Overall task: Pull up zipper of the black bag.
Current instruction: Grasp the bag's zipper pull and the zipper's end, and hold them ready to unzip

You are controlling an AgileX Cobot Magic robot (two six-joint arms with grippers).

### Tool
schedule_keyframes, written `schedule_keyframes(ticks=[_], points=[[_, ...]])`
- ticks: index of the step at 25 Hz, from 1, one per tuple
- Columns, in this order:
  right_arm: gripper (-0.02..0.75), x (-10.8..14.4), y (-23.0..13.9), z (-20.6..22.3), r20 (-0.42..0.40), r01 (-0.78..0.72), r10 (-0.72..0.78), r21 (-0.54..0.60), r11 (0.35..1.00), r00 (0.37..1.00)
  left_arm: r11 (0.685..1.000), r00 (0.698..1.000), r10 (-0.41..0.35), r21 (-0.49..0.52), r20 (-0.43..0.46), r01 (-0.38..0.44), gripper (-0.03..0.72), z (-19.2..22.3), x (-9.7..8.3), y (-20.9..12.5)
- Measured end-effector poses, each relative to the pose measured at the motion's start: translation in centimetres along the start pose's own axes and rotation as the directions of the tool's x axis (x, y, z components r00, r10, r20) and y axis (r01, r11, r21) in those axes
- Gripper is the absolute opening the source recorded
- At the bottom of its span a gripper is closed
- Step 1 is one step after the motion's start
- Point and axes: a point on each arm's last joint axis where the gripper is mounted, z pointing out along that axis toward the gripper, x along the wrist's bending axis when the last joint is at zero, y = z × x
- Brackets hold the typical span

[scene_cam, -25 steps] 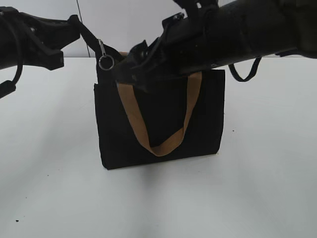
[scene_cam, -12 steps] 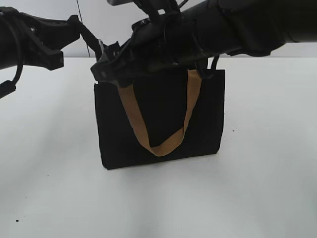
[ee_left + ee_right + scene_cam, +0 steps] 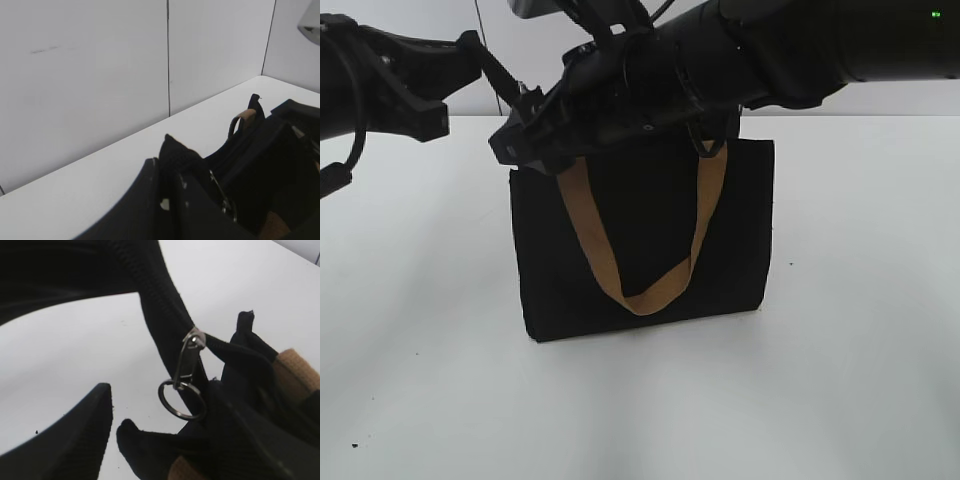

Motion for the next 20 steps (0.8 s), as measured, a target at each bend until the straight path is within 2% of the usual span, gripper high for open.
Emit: schedule_keyframes(ticks=[8,16,20], points=[[0.444,-0.1,-0.3,0.4,-0.004,0.016,-0.016,0.01,1.0,1.0,1.0,1.0,0.0,0.0,0.0,0.0,0.036,0.0,0.0,0.0],[0.44,-0.4,1.2,-1.8,0.017,0.067,-0.067,-0.033,0.997,0.998,1.0,1.0,0.0,0.0,0.0,0.0,0.036,0.0,0.0,0.0],[0.44,0.1,1.2,-2.3,-0.029,0.086,-0.086,-0.016,0.996,0.996,1.0,1.0,0.0,0.0,0.0,0.0,0.036,0.0,0.0,0.0]])
